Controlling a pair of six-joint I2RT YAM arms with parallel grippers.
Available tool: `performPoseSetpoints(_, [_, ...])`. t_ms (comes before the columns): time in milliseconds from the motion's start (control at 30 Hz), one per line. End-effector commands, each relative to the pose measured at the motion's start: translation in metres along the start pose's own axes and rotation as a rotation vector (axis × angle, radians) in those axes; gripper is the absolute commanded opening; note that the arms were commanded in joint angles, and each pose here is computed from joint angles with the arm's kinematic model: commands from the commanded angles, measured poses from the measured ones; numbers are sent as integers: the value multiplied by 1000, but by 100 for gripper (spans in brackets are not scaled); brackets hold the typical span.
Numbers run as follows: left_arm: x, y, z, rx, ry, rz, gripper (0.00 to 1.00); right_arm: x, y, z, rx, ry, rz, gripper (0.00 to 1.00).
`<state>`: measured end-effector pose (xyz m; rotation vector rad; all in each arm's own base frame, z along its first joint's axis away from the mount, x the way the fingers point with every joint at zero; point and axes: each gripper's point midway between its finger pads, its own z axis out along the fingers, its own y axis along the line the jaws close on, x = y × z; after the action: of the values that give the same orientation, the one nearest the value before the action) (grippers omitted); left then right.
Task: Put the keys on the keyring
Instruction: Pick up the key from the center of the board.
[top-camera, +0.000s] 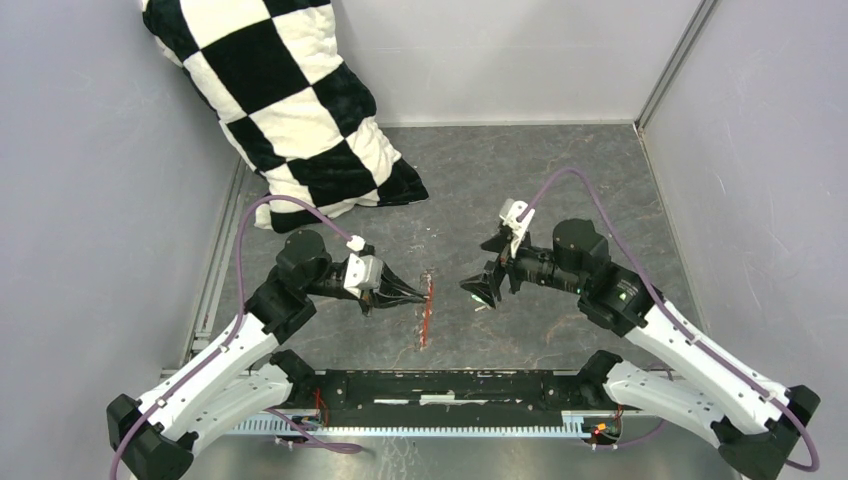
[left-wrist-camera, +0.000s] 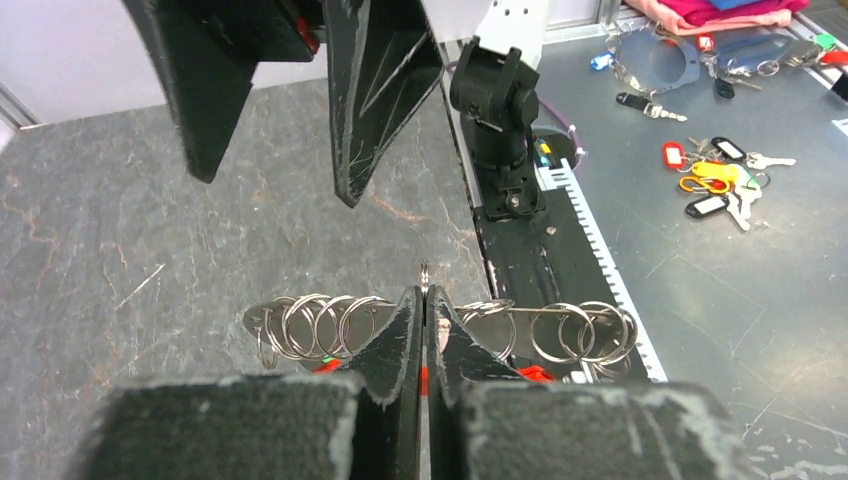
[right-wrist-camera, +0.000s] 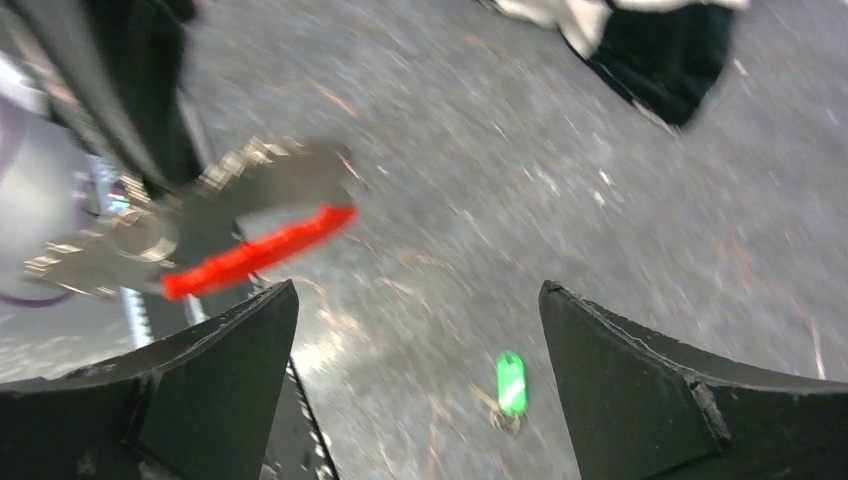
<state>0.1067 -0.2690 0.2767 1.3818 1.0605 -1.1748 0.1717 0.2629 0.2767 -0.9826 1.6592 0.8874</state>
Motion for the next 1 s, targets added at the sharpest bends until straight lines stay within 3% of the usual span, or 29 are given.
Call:
performPoseSetpoints(0, [8,2,-3,-8,20,55,2,46,-51,-18,312,55,37,98])
performPoseSetpoints(133, [10,2,-4,-7,22,55,2,108,-72,-24,456,106,111,98])
performPoseSetpoints(267, [10,2,-5,-13,22,53,2,172,-75,-15,473,178,173,98])
performPoseSetpoints(367, [10,1,-5,-11,20,52,2,204,-75,-8,466,214,191,87])
performPoseSetpoints(500, [10,-1,-5,-8,22,48,2,207,-81,-1,474,220,167,69])
performPoseSetpoints(967, [9,1,-4,-11,12,43,2,213,-78,20,412,221,164,58])
